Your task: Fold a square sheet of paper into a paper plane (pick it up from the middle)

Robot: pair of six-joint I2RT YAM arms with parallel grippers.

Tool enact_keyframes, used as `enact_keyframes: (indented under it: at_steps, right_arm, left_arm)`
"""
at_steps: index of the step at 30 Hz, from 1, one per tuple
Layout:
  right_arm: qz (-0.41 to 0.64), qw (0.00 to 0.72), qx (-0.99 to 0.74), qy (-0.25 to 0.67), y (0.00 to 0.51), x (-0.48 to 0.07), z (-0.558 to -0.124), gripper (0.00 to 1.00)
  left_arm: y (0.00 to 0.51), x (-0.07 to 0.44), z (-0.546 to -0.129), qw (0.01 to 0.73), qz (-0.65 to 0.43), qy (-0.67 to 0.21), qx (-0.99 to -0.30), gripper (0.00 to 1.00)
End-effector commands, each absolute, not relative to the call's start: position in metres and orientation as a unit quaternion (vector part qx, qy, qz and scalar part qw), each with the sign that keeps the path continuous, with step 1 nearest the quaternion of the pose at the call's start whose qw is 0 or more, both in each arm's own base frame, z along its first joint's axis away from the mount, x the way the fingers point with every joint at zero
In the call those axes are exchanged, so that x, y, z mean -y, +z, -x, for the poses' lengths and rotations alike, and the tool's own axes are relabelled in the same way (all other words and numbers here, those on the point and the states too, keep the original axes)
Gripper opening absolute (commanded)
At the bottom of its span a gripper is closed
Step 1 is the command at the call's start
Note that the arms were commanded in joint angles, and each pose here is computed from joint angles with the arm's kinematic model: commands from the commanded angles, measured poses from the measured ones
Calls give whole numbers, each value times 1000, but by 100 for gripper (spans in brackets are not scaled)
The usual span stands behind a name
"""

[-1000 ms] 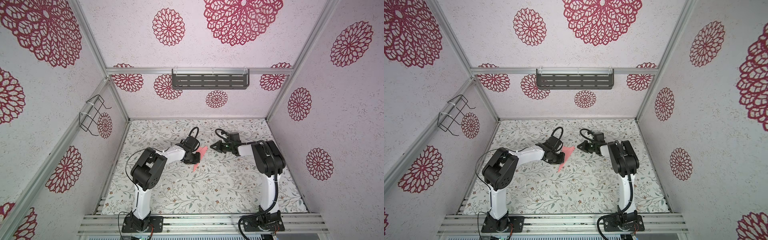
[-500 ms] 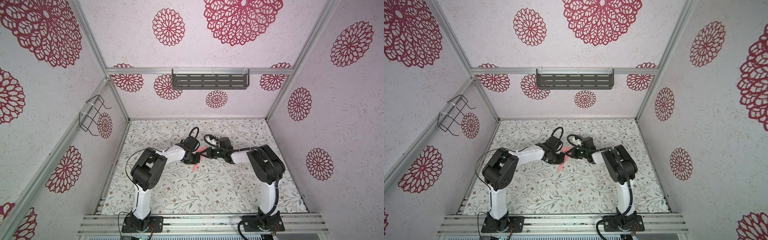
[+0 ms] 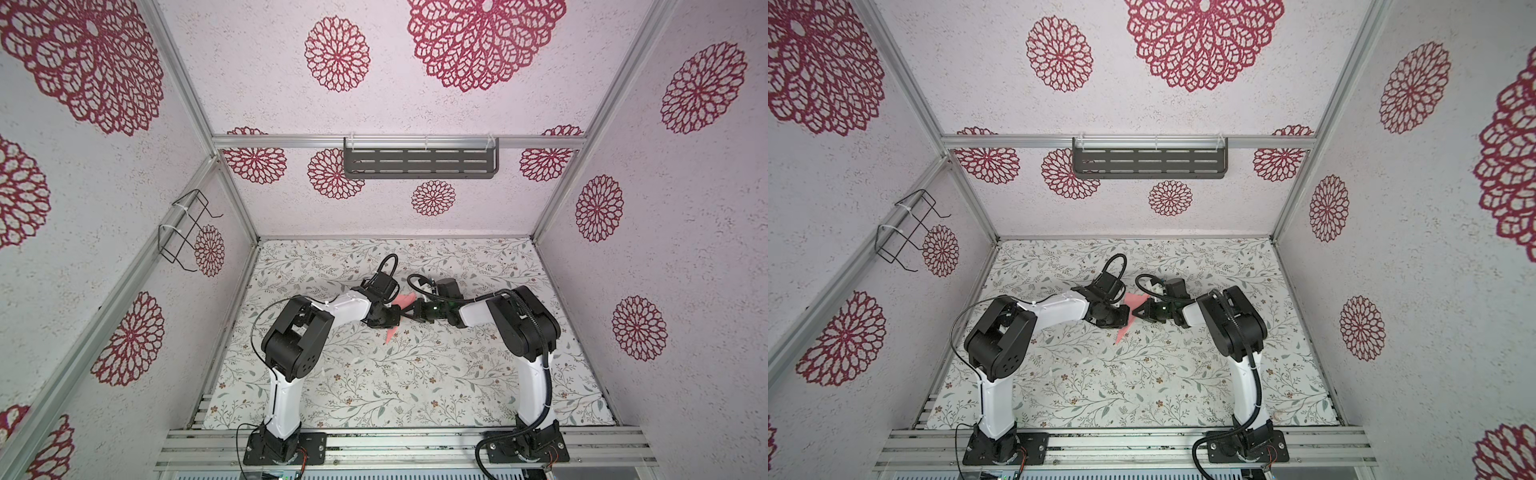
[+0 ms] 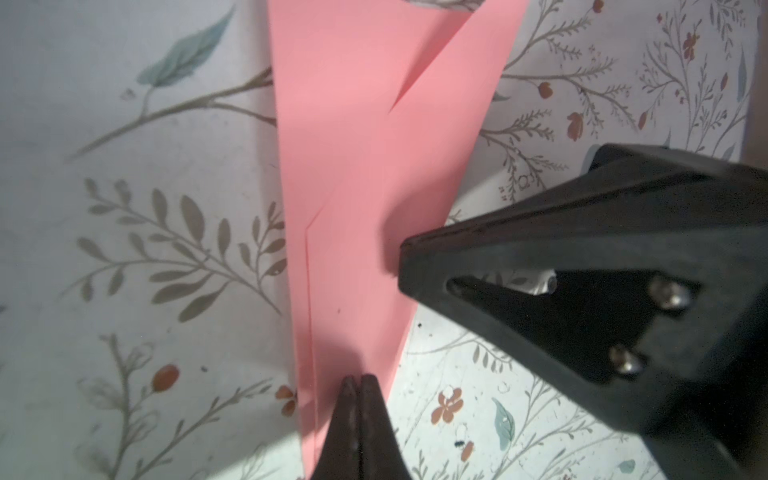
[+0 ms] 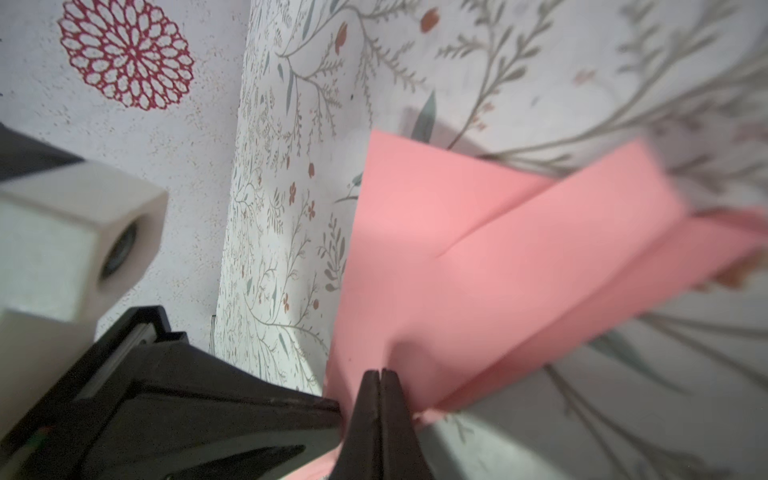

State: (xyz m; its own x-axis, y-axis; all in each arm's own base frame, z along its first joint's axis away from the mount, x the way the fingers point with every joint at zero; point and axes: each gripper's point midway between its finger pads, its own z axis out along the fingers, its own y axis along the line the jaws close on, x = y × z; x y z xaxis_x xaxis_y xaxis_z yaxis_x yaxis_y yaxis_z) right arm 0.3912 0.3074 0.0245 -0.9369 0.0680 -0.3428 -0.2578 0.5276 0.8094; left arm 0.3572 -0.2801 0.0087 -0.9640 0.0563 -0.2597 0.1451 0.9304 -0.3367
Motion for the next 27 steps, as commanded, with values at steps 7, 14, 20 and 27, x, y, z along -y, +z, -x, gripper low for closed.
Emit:
enact_keyframes:
  at_steps: [7,14,20,27]
  right_arm:
    - [-82,153,-897,406,-27,-245,-427,0]
    - [-111,161,-891,409,-19,-235,-452,0]
    - [-66,211,-870,440,28,-245,-468,0]
    - [-14,298,-822,484,93,-251,-446,0]
  left_arm:
    - [-34,246,-316,34,-39,-114,-992,0]
    - [-34,246,-316,34,-41,-114,-992,0]
    - [-33,246,-316,35,-42,-114,-992,0]
    - [-32,247,-318,37,-44,-113,-992,0]
